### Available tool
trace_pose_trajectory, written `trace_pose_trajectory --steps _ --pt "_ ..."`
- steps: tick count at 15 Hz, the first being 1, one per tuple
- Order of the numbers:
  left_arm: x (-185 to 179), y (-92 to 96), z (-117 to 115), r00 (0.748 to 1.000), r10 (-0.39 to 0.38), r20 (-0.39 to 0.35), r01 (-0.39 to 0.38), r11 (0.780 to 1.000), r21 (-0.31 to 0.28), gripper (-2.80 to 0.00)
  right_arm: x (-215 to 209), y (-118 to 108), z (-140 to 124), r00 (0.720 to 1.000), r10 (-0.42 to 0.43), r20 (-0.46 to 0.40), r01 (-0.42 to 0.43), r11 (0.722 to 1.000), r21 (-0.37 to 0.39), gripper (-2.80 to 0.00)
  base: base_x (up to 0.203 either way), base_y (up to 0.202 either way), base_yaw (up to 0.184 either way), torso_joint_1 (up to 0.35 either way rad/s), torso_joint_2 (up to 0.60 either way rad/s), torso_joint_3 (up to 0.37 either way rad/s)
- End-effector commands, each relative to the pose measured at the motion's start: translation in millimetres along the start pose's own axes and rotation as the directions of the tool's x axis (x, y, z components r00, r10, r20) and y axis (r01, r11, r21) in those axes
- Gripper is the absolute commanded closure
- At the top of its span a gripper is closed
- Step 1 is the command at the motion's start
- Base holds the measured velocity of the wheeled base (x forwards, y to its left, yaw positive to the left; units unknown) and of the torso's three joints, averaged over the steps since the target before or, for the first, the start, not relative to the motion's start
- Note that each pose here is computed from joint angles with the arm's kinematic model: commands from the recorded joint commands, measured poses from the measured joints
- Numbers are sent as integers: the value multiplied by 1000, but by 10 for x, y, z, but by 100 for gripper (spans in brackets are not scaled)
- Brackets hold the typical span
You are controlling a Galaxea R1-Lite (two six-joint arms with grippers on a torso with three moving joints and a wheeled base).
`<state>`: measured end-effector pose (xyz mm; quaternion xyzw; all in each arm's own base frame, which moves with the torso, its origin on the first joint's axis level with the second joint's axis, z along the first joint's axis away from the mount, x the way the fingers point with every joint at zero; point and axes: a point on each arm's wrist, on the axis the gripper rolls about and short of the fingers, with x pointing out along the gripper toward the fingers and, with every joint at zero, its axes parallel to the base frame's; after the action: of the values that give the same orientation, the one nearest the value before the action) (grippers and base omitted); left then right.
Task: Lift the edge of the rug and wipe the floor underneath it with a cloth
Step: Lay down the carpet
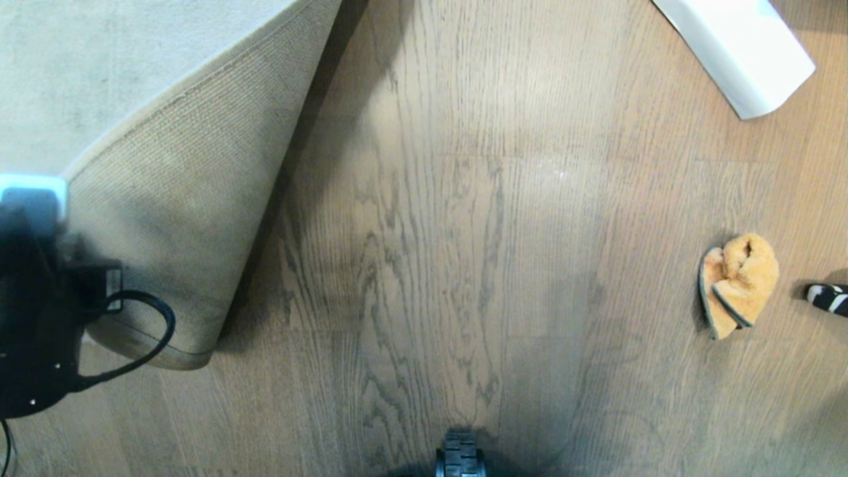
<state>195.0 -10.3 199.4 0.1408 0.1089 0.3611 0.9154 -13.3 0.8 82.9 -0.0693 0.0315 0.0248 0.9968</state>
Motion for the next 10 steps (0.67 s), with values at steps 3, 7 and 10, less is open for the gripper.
trace_pose_trajectory --steps 3,7,10 --pt "-7 7 -6 1000 5 1 -5 1000 -1 0 -94 9 -26 993 -23 115 21 1000 14 0 0 0 0 0 0 0" --pt "-21 28 5 1000 6 6 -6 1000 -8 0 -94 9 -28 993 -24 113 17 998 60 0 0 0 0 0 0 0" --pt "-39 55 14 1000 8 12 -7 1000 -16 0 -94 9 -28 993 -24 113 17 998 60 0 0 0 0 0 0 0"
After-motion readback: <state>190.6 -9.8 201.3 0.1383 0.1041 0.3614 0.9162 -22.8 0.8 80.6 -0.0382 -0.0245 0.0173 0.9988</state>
